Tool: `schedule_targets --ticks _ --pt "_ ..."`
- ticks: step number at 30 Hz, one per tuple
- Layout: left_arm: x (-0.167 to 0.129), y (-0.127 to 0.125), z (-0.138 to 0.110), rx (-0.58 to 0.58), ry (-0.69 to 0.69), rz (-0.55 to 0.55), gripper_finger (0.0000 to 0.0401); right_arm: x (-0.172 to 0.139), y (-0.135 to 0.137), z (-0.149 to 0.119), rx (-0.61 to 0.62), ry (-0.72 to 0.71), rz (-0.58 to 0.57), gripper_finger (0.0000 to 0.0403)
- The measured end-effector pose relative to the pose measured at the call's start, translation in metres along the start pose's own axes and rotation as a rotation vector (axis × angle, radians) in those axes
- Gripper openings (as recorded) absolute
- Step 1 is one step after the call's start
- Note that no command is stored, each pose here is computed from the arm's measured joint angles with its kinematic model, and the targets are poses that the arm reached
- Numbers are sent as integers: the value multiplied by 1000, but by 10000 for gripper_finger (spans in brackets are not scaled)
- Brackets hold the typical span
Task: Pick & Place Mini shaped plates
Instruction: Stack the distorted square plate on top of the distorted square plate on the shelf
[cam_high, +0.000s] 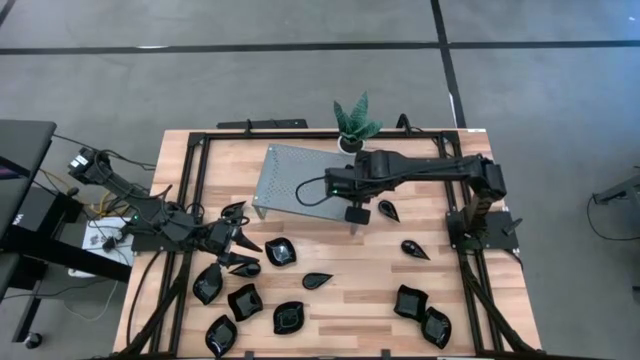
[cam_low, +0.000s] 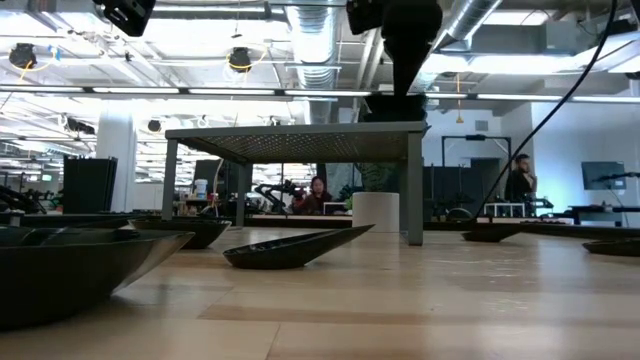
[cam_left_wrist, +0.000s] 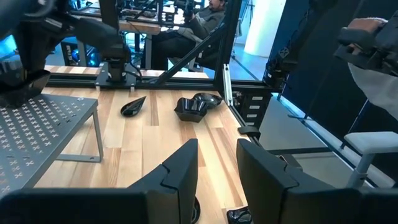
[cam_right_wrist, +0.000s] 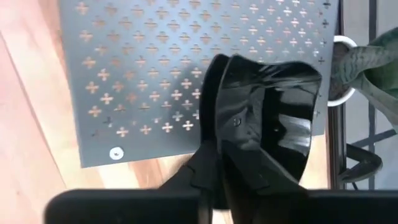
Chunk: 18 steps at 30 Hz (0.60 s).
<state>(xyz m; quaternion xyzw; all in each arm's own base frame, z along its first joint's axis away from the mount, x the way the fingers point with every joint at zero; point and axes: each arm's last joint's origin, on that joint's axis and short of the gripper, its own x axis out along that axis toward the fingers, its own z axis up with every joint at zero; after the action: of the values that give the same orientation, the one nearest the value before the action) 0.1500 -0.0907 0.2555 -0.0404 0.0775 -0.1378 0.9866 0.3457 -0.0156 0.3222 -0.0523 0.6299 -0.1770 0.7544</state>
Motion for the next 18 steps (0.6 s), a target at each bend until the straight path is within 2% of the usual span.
schedule_targets --ticks 8,11,18 --pt "0 0 0 0 0 0 113 17 -7 6 57 52 3 75" --pt "0 0 0 0 -1 0 113 28 -5 11 27 76 7 78" --pt "0 0 0 0 -2 -1 113 33 1 14 -57 76 14 71"
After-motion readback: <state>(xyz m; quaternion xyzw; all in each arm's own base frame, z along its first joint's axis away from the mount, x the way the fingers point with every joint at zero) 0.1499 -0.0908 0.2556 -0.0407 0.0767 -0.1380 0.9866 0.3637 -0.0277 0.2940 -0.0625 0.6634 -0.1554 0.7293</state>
